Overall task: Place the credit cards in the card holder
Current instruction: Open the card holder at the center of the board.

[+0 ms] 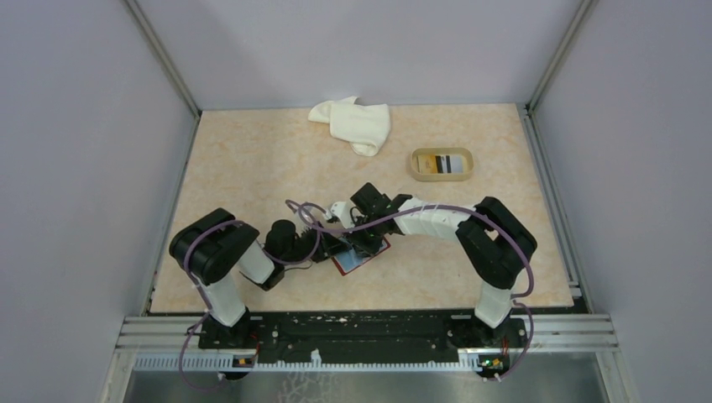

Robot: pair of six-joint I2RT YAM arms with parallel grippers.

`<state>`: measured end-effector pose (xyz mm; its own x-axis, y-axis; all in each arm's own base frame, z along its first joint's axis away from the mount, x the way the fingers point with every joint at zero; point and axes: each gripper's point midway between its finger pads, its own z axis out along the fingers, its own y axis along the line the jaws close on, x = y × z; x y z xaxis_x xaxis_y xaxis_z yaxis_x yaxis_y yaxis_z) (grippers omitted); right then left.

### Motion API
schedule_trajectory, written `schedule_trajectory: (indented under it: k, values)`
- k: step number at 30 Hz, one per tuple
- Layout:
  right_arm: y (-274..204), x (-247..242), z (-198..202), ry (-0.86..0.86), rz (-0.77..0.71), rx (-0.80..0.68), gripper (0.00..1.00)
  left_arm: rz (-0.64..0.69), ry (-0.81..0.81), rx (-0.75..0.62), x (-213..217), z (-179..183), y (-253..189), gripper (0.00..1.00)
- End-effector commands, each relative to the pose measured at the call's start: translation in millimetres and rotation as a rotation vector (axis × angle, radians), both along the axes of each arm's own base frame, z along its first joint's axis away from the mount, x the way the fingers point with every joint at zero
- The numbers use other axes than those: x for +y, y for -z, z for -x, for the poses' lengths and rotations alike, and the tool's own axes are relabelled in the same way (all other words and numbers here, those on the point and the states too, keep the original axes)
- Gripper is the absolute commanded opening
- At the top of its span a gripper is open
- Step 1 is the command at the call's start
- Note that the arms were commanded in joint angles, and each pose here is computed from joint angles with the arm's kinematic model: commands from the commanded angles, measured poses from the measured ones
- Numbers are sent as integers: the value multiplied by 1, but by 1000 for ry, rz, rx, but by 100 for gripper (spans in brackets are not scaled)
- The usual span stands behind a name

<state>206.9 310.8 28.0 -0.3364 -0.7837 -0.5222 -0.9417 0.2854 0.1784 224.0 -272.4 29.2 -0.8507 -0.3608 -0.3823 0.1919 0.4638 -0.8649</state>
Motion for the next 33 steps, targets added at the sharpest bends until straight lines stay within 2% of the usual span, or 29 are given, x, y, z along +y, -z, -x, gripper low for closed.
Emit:
schedule_trajectory:
  k: [1,5,11,20,29,33]
  values:
    - [-2,14,17,-23,-53,114,14,-3,12,35,6,13,10,40]
    - [-21,23,27,-57,-165,208,16,18,1,15,9,16,3,49]
    - [-46,25,31,-92,-296,288,28,18,-30,-19,16,17,-6,51]
    - [-47,29,35,-109,-338,349,30,-59,-79,-49,31,16,-8,39]
    - [-27,39,33,-102,-337,404,29,-101,-103,-149,44,17,-31,39]
    - [-22,53,40,-172,-330,402,29,-119,-113,-218,54,22,-43,39]
